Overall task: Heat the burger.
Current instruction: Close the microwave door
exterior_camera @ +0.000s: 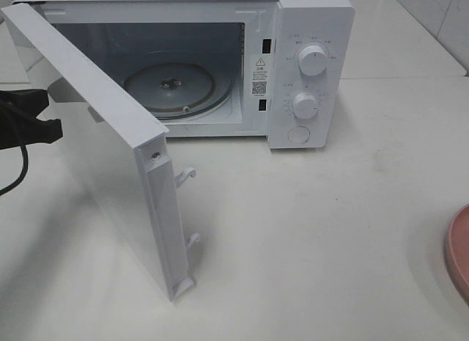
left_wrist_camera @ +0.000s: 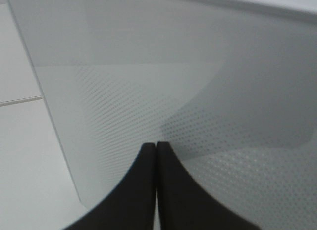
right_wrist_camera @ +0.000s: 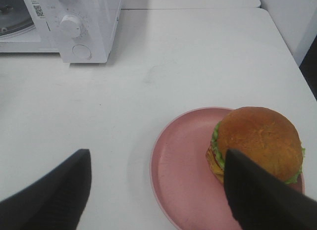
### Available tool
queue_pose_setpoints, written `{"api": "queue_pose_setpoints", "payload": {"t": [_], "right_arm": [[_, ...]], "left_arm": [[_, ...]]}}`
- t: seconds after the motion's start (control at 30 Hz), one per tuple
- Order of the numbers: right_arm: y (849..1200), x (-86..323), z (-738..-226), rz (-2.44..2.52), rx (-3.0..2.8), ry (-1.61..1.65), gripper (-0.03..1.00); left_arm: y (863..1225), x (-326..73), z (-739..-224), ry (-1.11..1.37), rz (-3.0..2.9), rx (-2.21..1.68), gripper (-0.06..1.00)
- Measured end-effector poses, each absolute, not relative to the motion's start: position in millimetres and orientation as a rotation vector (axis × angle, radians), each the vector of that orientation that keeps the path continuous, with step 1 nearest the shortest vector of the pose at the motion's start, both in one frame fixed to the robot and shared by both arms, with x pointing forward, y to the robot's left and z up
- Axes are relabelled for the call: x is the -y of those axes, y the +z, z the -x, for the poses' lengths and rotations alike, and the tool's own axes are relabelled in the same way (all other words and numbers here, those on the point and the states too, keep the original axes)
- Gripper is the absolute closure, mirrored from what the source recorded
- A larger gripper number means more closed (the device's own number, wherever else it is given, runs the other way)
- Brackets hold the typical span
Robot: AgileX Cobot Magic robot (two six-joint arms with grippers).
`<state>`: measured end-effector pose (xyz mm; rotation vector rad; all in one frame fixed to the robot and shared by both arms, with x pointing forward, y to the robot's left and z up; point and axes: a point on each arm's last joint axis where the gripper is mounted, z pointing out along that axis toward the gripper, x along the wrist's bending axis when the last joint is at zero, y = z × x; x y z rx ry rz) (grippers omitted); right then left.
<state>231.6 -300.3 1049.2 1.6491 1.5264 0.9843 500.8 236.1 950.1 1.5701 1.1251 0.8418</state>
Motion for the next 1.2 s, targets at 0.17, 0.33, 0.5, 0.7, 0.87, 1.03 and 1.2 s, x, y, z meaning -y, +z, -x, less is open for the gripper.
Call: {"api": "queue_pose_setpoints", "payload": {"t": [0.17, 0.33, 0.5, 0.7, 0.87, 1.03, 1.2], "right_arm": [[1049, 300, -232, -1.649, -1.526, 0.984, 0.24], [1049, 300, -232, -1.649, -1.526, 0.984, 0.24], [1049, 300, -232, -1.649, -1.526, 0.984, 0.24], [1049, 300, -232, -1.649, -1.526, 0.984, 0.24], [1049, 300, -232, -1.649, -1.526, 0.984, 0.24], [1049, 300, -232, -1.649, -1.526, 0.984, 0.24], [1049, 300, -232, -1.649, -1.526, 0.984, 0.24]], "left_arm": [[951, -230, -514, 0.799, -1.562, -1.107, 0.94], [959, -210, -527, 0.767, -1.555, -1.022, 0.94], [955, -188, -535, 0.726, -1.563, -0.987, 0.94], [954, -169, -542, 0.701, -1.555, -0.969, 0.94], [954, -145, -550, 0.682, -1.562, -0.936, 0.94], [952, -111, -563, 0.65, -1.552, -0.939, 0.94], [947, -93, -567, 0.638, -1.597, -0.905, 0.94]]}}
